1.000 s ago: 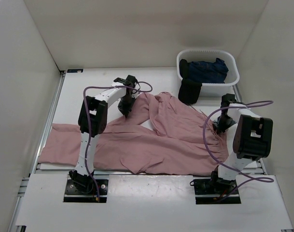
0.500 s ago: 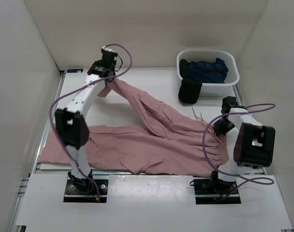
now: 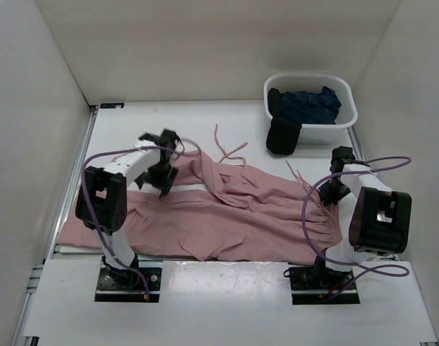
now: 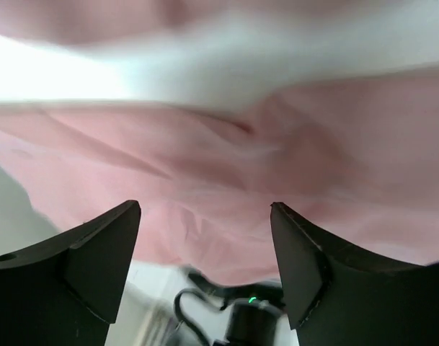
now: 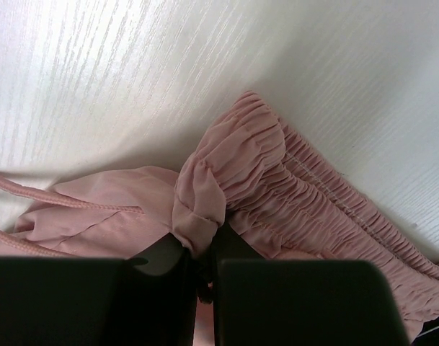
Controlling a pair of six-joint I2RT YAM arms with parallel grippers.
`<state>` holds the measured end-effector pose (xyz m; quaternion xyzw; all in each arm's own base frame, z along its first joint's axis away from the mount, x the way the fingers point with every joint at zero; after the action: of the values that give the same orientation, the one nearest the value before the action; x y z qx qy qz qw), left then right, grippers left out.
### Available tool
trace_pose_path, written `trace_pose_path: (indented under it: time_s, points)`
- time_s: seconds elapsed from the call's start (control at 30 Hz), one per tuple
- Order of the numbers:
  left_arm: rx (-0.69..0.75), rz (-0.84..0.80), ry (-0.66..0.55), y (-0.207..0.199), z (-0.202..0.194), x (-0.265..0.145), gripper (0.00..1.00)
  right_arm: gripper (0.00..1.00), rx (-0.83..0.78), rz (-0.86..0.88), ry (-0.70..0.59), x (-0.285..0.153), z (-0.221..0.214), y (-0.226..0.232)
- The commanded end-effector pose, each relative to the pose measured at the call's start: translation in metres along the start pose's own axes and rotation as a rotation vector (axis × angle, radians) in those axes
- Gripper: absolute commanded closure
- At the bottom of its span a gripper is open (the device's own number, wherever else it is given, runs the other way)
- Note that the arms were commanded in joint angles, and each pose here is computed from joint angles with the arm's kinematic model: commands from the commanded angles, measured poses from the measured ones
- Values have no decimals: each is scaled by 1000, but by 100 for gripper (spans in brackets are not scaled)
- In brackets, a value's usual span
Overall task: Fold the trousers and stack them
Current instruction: Flatten the trousers out
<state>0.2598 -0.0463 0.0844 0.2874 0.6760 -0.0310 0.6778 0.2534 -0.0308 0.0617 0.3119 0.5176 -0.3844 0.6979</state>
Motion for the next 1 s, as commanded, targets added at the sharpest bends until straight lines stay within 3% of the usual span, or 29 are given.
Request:
trace_pose_path:
  time_s: [0.0, 0.03, 0.1, 0.23, 0.33, 0.37, 0.47, 0.53, 0.57, 0.63, 0.7, 0.73, 0.8, 0.83, 0.97]
  points:
    - [-158, -134, -287, 36, 42, -84, 15, 90, -27, -1, -26, -7, 2, -4]
    - [-214, -115, -394, 59, 63, -112, 15, 90, -27, -1, -26, -7, 2, -4]
    - [-327, -63, -446, 105, 81, -120, 14, 90, -29, -13, -27, -7, 2, -7]
    - [-460, 13, -403, 165, 111, -82, 9, 90, -38, -14, -27, -7, 2, -7]
    - [-506, -34, -347, 188, 130, -39, 2, 89, -47, -20, -34, -7, 3, -8]
    - [-521, -42, -378, 199, 139, -44, 0, 89, -47, -20, -34, -7, 3, -8]
    - [-492, -181, -334, 182, 154, -17, 0, 89, -49, -32, -35, -7, 3, -10]
    - [-471, -257, -280, 163, 148, -4, 0, 79, -57, -32, -50, -12, 6, -10]
    - [-453, -325, -213, 143, 138, 14, 0, 68, -59, -35, -47, -14, 7, -10]
    - [-437, -357, -190, 128, 131, 19, 0, 37, -68, -2, -76, -26, 15, -5]
    - [-429, -385, -148, 113, 114, 26, 14, 29, -72, 71, -102, -43, 22, 5]
    - [-428, -395, -146, 110, 111, 26, 45, 25, -67, 125, -146, -59, 32, 16]
    - [-429, -377, -145, 108, 101, 25, 78, 23, -71, 183, -188, -76, 41, 31]
    - [-432, -360, -151, 109, 98, 23, 86, 21, -90, 204, -196, -82, 40, 40]
    - [-444, -246, -209, 125, 94, 6, 86, 20, -110, 250, -157, -82, 37, 78]
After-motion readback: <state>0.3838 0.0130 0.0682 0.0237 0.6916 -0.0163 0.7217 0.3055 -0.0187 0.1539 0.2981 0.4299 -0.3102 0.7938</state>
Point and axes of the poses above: each gripper's point midway between its finger pads, its own x axis out along the fingers, its own y axis along the line the jaws close on, z = x × y, the point moved 4 cm from there along -x, back along the fingers, and after that the axes turned 5 degrees about x, right-handed, at the moved point
